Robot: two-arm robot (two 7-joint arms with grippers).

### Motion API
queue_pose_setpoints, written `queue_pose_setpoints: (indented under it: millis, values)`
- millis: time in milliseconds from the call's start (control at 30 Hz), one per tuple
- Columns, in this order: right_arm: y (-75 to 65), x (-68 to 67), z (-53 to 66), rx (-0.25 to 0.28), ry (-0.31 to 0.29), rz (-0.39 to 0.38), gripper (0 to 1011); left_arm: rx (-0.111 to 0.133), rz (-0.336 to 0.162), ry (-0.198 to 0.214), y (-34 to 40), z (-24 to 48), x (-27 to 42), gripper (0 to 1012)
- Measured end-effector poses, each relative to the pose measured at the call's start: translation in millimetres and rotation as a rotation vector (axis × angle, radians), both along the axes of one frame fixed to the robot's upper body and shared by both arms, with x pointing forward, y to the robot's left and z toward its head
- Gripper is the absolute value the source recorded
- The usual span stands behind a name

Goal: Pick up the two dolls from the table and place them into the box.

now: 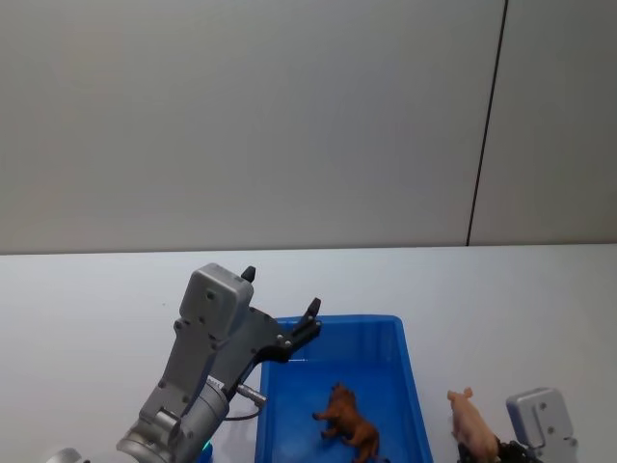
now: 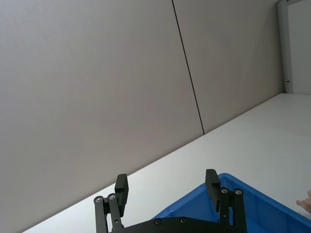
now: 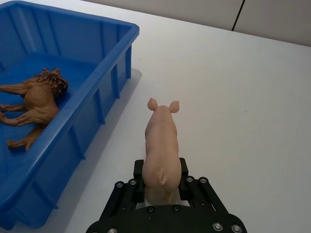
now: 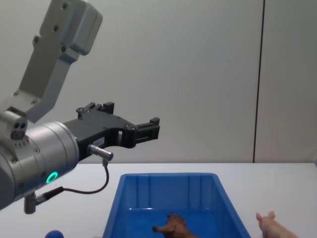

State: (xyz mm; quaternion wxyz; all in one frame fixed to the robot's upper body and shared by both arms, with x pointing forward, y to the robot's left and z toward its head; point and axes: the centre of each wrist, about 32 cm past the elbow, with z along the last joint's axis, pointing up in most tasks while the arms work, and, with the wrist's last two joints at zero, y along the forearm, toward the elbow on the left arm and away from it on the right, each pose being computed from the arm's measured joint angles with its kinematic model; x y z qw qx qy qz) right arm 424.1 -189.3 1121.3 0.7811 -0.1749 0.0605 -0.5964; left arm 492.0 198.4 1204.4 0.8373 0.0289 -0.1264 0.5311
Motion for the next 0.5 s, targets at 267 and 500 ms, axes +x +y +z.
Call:
queue_pose_setpoints:
  millis: [267,500]
  values:
    - [-0.1,-1.8,-0.9,0.007,-0.046,0.004,359,0.000,0.000,0.000,0.0,0.0,0.0,1003]
    - [1.3,-2.1,6.1,0.037,-0.121,0.044,358,0.000,0.000,0.000,0.0,0.0,0.0,1003]
